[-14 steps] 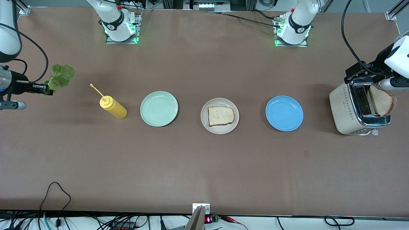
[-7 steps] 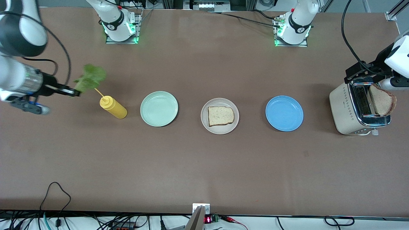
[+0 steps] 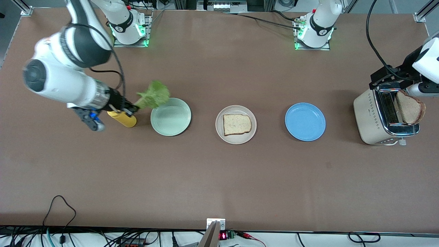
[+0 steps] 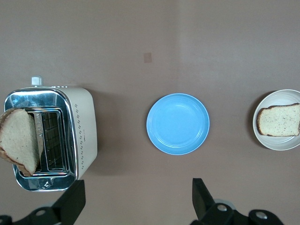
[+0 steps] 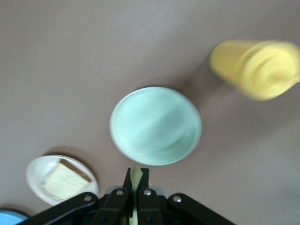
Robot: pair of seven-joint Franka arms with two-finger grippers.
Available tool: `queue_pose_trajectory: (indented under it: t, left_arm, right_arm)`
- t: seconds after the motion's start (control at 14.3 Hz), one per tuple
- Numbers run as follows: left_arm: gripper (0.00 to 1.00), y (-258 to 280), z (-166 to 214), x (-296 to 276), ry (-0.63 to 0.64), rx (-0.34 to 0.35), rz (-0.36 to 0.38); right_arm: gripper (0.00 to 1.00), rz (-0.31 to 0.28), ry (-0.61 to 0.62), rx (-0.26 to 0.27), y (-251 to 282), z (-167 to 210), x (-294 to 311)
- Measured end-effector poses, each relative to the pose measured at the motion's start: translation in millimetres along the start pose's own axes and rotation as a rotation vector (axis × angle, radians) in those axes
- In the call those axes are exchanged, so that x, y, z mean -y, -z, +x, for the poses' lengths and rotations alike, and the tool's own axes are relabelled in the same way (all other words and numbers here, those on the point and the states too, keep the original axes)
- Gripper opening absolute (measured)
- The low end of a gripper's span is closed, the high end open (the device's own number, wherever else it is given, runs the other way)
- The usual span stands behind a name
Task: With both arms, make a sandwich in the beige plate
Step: 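Lift the lettuce leaf and carry it toward the beige plate, then lower the lettuce onto the bread and open the right gripper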
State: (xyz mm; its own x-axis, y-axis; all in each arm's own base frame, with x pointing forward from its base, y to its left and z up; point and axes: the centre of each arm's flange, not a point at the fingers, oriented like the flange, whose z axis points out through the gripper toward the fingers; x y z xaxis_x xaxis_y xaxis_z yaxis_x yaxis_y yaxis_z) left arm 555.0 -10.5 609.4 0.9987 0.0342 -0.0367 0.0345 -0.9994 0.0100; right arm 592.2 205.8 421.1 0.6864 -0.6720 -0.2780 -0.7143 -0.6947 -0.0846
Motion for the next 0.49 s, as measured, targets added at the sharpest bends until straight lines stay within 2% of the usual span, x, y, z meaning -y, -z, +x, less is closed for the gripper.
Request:
queue_pose_trajectory:
  t: [0.49]
  left_arm:
    - [1.0,0.2,-0.2,-2.8,-0.005,-0.001,0.0]
  right_arm:
    - [0.05,0.096,-0.282,0.01,-100.9,-83.4,90.5]
